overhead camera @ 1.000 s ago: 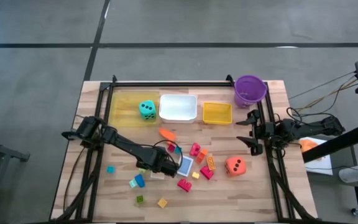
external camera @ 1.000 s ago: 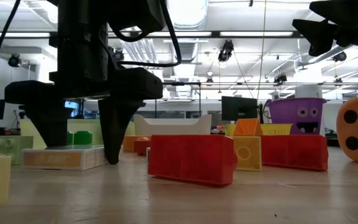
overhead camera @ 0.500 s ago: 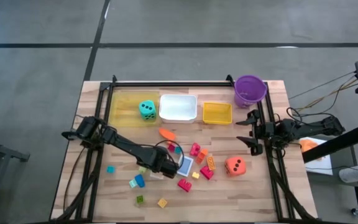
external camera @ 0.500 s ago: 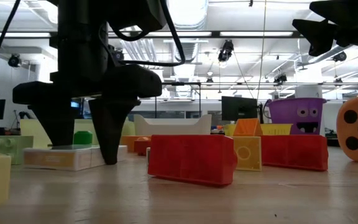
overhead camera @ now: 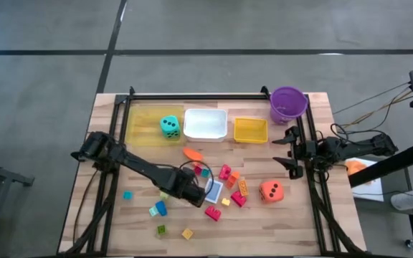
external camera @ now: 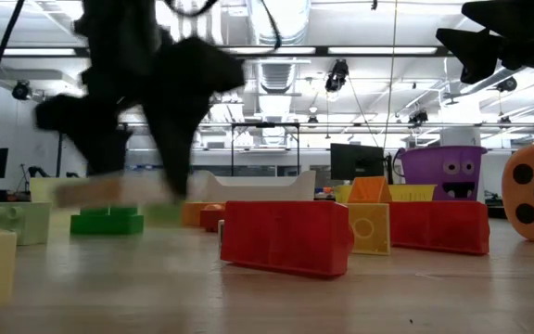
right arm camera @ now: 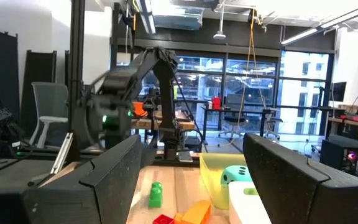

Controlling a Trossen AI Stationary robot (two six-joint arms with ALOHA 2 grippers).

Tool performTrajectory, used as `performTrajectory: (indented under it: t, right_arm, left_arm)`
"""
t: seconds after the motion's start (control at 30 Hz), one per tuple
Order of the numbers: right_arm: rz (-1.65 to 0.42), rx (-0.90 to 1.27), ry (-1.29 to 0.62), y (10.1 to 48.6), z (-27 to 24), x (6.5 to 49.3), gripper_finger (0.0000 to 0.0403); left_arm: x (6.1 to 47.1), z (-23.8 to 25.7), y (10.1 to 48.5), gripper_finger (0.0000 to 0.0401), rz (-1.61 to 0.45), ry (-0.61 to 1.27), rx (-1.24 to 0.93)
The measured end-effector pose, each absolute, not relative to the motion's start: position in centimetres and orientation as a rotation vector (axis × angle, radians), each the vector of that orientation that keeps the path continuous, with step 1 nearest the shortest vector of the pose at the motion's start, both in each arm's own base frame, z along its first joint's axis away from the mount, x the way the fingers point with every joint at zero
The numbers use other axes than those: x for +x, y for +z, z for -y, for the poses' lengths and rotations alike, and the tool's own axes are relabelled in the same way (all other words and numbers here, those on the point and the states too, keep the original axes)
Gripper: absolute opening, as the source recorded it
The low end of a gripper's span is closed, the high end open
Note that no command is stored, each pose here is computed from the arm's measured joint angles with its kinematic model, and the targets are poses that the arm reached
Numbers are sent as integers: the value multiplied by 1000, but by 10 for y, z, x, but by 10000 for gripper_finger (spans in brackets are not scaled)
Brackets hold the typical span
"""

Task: Pick & Place Toys
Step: Put the yellow playing cards box into the white bin

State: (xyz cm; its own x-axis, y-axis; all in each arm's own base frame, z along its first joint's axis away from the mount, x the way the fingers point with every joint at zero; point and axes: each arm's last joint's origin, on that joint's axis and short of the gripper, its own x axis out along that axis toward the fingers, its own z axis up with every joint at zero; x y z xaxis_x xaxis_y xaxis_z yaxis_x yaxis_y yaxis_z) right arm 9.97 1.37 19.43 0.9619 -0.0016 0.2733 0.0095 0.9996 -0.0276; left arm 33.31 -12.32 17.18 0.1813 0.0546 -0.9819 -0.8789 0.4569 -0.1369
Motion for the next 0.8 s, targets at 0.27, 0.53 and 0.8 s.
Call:
performTrajectory:
  t: [0.27,0.53,0.8]
  right_arm:
    - [276,-30,-5,194,-14,100,280]
    - [276,-33,-6,194,-14,100,280]
    - [276,-33,-6,194,-14,100,280]
  left_arm:
    - [351,112,226,291,-1048,643,-706]
    - [370,53,270,291,-1024,584,-393]
    - [374,-41,289,291,-1071,571,-247]
